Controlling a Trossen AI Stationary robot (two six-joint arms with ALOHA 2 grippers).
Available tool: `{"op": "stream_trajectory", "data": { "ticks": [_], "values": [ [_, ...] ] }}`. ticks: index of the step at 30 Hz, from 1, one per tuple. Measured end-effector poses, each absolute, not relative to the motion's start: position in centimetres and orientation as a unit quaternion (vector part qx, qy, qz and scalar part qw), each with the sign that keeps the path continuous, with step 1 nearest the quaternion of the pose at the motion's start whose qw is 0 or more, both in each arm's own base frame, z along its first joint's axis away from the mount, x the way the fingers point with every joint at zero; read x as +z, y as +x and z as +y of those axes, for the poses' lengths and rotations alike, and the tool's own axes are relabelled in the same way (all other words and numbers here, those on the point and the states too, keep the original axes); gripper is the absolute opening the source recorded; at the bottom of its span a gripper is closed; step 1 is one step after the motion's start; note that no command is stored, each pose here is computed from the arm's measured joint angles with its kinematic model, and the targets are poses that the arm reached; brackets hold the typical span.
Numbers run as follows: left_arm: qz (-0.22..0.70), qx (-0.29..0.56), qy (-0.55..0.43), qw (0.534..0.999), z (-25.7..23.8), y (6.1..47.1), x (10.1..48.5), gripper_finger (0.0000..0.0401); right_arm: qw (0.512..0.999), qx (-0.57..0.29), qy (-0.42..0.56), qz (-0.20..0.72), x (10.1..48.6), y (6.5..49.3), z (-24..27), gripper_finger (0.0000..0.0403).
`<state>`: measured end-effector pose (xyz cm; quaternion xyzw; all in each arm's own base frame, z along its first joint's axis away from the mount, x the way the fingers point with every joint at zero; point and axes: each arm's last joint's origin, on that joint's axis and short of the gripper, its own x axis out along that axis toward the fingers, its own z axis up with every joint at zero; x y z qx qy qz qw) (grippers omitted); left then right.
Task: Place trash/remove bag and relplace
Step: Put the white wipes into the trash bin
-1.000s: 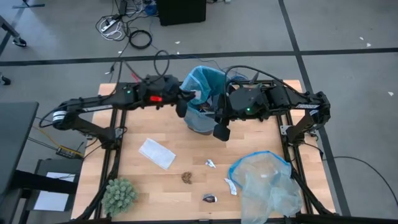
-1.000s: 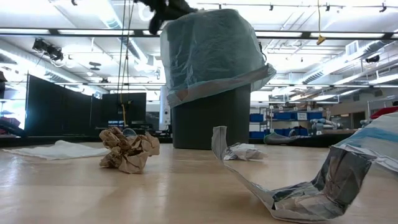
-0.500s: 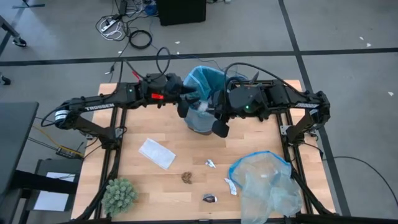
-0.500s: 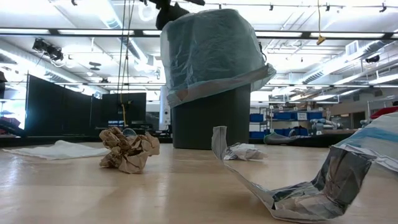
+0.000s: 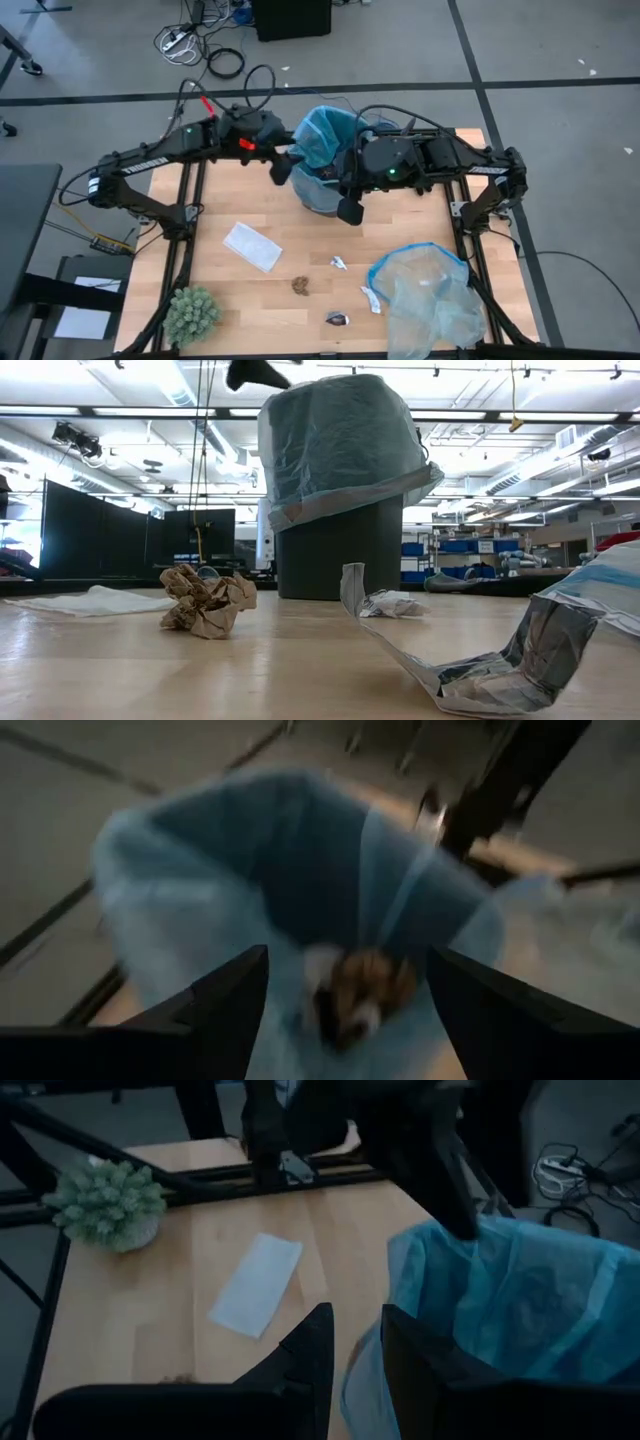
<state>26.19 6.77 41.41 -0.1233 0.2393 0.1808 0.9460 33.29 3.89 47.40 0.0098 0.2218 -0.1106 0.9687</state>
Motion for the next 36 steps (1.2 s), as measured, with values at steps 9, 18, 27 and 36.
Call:
{"op": "stream_trajectory", "data": {
  "ticks": [9, 18, 27, 36],
  "values": [
    [0.406, 0.228, -0.151, 0.872, 4.3, 22.3, 41.1, 0.0259, 0.969, -0.072, -0.015, 0.236, 46.3, 34.9, 4.3, 0.0074],
    [0.502, 0.269, -0.140, 0.810, 1.0, 20.0, 38.6, 0.0245, 0.965, 0.038, -0.040, 0.257, 42.4, 39.8, 5.5, 0.0074],
    [0.535, 0.343, -0.180, 0.751, -0.9, 18.4, 33.0, 0.0242, 0.982, 0.043, -0.038, 0.182, 43.1, 40.9, 6.8, 0.0074],
    [0.576, 0.377, -0.224, 0.690, -1.9, 18.1, 25.1, 0.0242, 0.990, 0.034, -0.042, 0.133, 45.5, 39.4, 6.6, 0.0074]
  ]
}}
